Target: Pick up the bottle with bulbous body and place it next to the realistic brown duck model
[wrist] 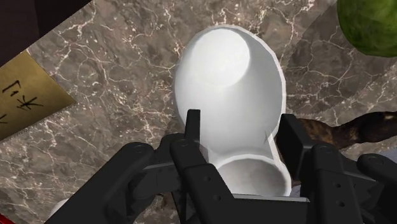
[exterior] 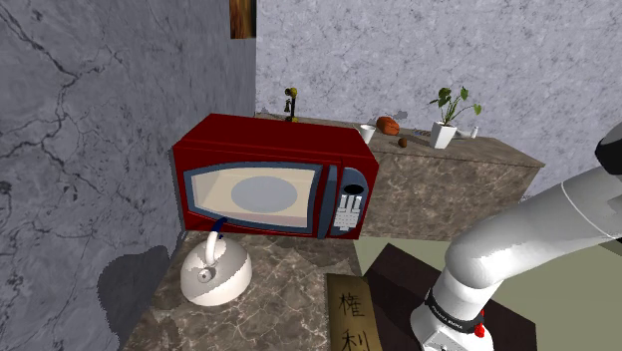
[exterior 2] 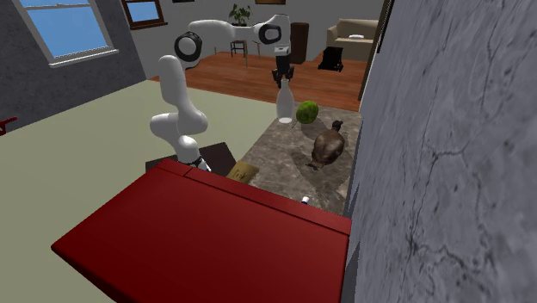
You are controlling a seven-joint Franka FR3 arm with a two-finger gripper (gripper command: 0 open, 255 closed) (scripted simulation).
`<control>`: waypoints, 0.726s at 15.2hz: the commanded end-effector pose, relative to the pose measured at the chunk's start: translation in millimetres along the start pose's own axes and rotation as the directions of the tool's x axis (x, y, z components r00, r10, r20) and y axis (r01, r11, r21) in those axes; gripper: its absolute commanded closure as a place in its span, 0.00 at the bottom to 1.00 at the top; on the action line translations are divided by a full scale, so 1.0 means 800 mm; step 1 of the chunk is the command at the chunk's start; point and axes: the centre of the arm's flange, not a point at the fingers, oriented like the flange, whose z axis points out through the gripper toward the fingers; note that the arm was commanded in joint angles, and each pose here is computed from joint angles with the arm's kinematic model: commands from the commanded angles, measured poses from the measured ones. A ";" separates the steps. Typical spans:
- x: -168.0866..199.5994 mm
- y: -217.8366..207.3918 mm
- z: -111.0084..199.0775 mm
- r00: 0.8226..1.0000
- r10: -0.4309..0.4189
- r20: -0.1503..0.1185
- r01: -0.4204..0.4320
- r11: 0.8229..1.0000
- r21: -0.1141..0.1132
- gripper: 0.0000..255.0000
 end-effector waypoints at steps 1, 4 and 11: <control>-0.001 0.000 0.013 1.000 0.000 0.000 0.000 1.000 0.001 1.00; -0.004 0.000 0.032 1.000 0.000 0.000 0.000 1.000 0.001 1.00; -0.009 0.000 0.078 1.000 0.000 0.000 0.000 1.000 0.001 1.00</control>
